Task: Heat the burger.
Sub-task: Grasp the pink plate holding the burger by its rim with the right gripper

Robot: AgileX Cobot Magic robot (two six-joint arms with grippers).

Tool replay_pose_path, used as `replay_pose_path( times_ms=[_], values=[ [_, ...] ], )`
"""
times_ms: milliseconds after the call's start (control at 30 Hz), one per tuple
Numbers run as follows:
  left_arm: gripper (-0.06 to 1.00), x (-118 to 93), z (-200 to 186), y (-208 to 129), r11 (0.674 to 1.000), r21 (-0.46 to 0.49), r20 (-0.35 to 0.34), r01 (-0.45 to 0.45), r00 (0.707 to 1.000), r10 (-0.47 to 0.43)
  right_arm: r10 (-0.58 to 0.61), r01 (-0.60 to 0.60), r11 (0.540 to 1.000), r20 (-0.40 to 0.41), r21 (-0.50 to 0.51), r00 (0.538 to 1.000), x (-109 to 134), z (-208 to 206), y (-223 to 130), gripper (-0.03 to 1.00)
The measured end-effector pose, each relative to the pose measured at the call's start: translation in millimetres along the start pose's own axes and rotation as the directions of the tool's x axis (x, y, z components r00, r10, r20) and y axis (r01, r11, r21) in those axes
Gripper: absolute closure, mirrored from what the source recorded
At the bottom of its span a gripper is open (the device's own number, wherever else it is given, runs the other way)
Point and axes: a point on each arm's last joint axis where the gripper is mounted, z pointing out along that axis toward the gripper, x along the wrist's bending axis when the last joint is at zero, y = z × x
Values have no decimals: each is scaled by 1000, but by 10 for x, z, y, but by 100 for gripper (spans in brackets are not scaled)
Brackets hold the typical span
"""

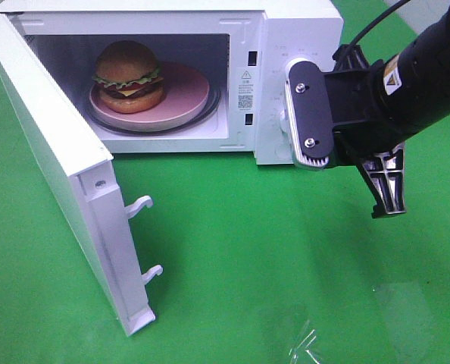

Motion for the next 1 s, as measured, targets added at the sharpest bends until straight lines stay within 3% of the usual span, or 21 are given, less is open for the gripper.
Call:
replay_pose_path(
  times_ms=[33, 133, 200, 233, 267, 300, 333, 367, 400, 733, 1000],
  values=[
    [-3, 0, 0, 0, 1000, 0, 0, 0, 1000, 0, -11, 11, 1000, 17, -11, 1000, -15, 0, 10, 72],
    [-3, 0, 0, 0, 1000, 0, 0, 0, 1000, 0, -11, 11, 1000, 33, -21, 999, -30, -1, 19, 67],
    [-3, 0, 0, 0, 1000, 0, 0, 0, 1000, 0, -10, 12, 999, 67, -42, 998, -61, -3, 39, 38],
    [-3, 0, 0, 0, 1000, 0, 0, 0, 1000, 0, -10, 12, 999, 67, -42, 998, -61, -3, 39, 38],
    [-3, 0, 0, 0, 1000, 0, 0, 0, 1000, 0, -8, 14, 998, 93, -58, 996, -84, -6, 54, 22],
    [-3, 0, 0, 0, 1000, 0, 0, 0, 1000, 0, -8, 14, 998, 93, -58, 996, -84, -6, 54, 22],
    [-3, 0, 0, 0, 1000, 0, 0, 0, 1000, 0, -7, 15, 997, 117, -73, 993, -106, -9, 67, 10],
    [-3, 0, 0, 0, 1000, 0, 0, 0, 1000, 0, -7, 15, 997, 117, -73, 993, -106, -9, 67, 10],
    [-3, 0, 0, 0, 1000, 0, 0, 0, 1000, 0, -5, 16, 996, 133, -83, 991, -120, -11, 77, 3],
    [-3, 0, 0, 0, 1000, 0, 0, 0, 1000, 0, -5, 25, 993, 175, -113, 985, -233, 56, 158, -2],
    [-3, 0, 0, 0, 1000, 0, 0, 0, 1000, 0, -49, 72, 988, 163, -138, 985, -394, 423, 454, 0]
  ],
)
